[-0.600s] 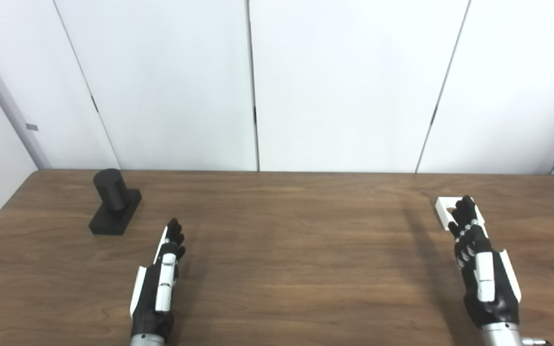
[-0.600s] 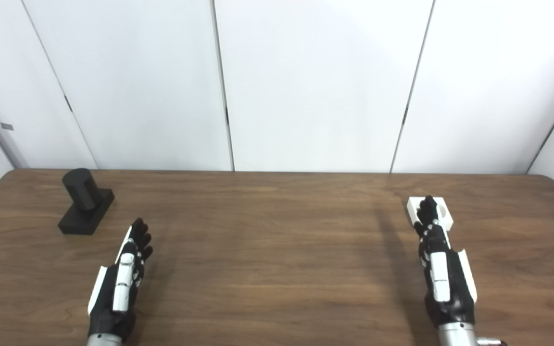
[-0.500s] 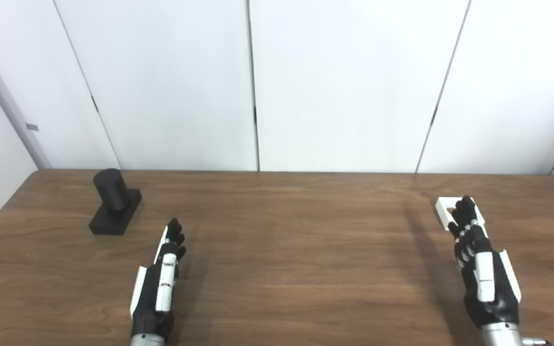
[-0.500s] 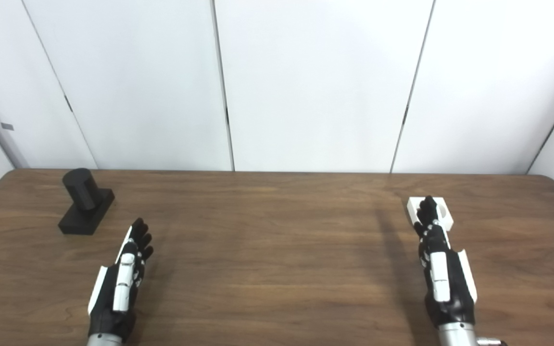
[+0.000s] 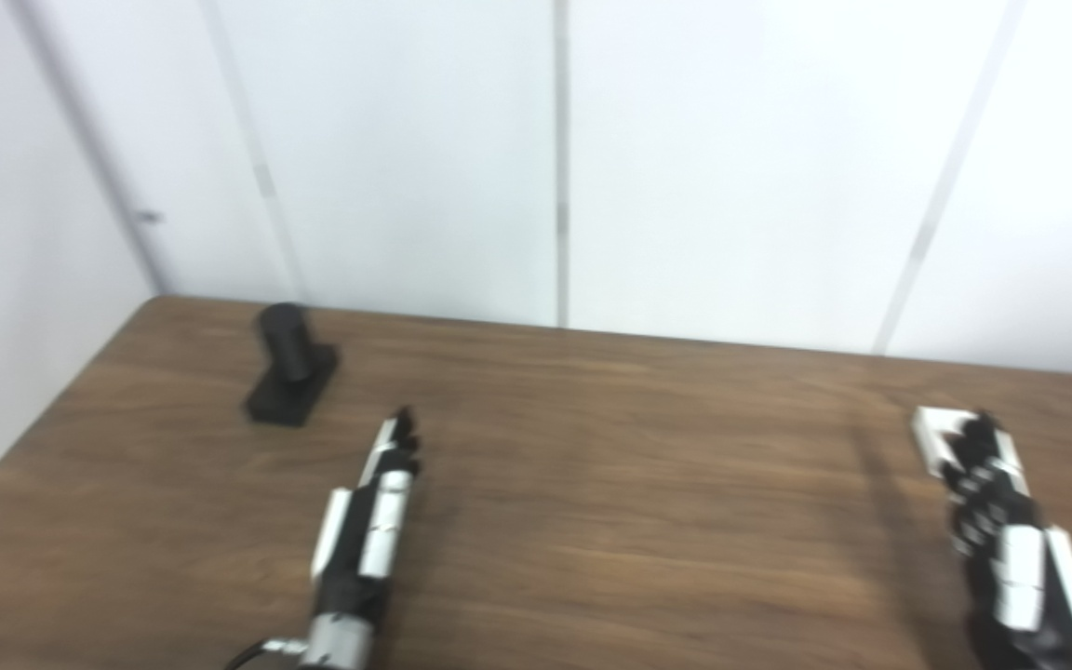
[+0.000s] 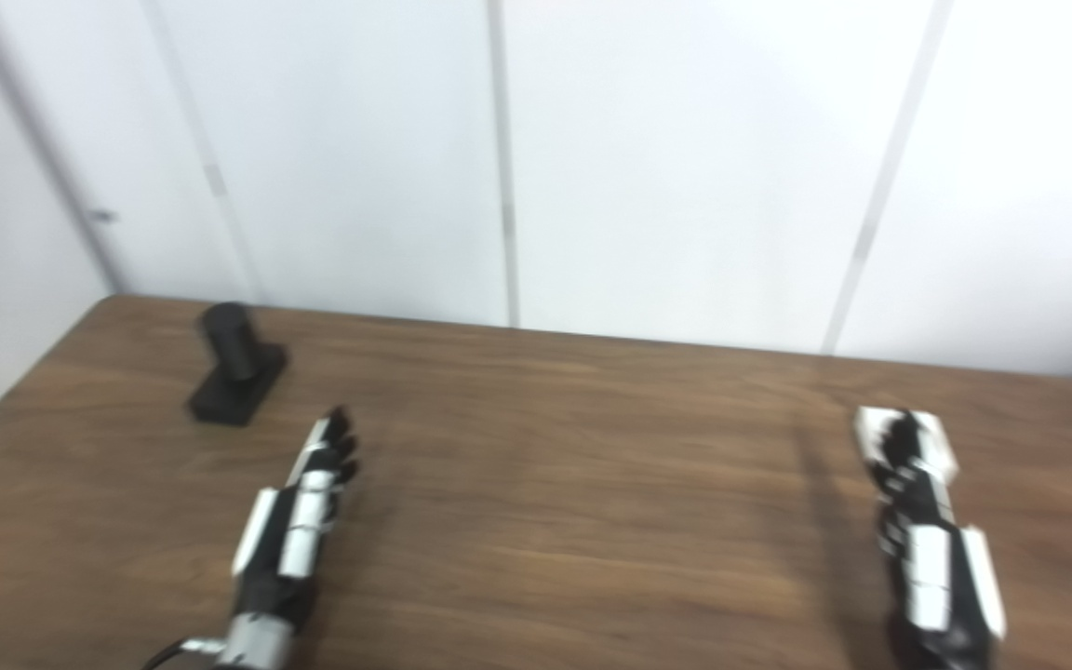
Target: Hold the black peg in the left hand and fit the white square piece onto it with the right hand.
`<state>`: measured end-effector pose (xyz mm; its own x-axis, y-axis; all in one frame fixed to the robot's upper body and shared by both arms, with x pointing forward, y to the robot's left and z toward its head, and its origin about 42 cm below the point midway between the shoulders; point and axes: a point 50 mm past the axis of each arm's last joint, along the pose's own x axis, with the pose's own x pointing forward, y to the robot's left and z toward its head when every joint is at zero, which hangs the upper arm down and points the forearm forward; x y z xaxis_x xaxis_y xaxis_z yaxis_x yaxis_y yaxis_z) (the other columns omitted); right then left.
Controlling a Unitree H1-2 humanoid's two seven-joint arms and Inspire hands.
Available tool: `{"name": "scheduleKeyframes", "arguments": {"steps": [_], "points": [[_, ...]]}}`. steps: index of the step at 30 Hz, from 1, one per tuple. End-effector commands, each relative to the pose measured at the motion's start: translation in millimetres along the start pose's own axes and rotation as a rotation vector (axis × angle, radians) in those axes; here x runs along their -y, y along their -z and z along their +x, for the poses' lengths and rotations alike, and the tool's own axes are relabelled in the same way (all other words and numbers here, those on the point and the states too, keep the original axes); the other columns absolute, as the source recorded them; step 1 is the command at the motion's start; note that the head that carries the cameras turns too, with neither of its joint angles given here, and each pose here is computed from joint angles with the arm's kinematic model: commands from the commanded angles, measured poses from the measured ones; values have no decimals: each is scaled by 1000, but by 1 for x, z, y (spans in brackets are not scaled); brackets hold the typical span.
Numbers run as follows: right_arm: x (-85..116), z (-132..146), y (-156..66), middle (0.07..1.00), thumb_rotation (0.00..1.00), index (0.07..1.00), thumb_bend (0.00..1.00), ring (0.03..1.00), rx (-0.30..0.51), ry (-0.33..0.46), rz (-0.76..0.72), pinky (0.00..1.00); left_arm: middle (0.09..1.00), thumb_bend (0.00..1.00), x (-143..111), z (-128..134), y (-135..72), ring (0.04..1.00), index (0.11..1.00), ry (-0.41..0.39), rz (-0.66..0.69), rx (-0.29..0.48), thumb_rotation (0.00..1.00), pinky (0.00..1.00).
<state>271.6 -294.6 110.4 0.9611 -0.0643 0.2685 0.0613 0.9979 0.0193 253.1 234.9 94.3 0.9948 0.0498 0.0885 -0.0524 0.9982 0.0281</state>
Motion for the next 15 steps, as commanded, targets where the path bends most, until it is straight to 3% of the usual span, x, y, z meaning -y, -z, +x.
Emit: {"name": "scheduleKeyframes", "arguments": {"steps": [1, 15], "points": [[11, -43, 38, 1000, 1000, 1000, 673, 1000, -180, 25, 6, 1000, 999, 475, 15, -16, 17, 989, 994, 2, -27, -78, 984, 974], [15, -43, 47, 1000, 1000, 1000, 701, 1000, -200, 27, 32, 1000, 995, 474, 23, -15, 28, 986, 989, 4, -17, -94, 980, 965]]}}
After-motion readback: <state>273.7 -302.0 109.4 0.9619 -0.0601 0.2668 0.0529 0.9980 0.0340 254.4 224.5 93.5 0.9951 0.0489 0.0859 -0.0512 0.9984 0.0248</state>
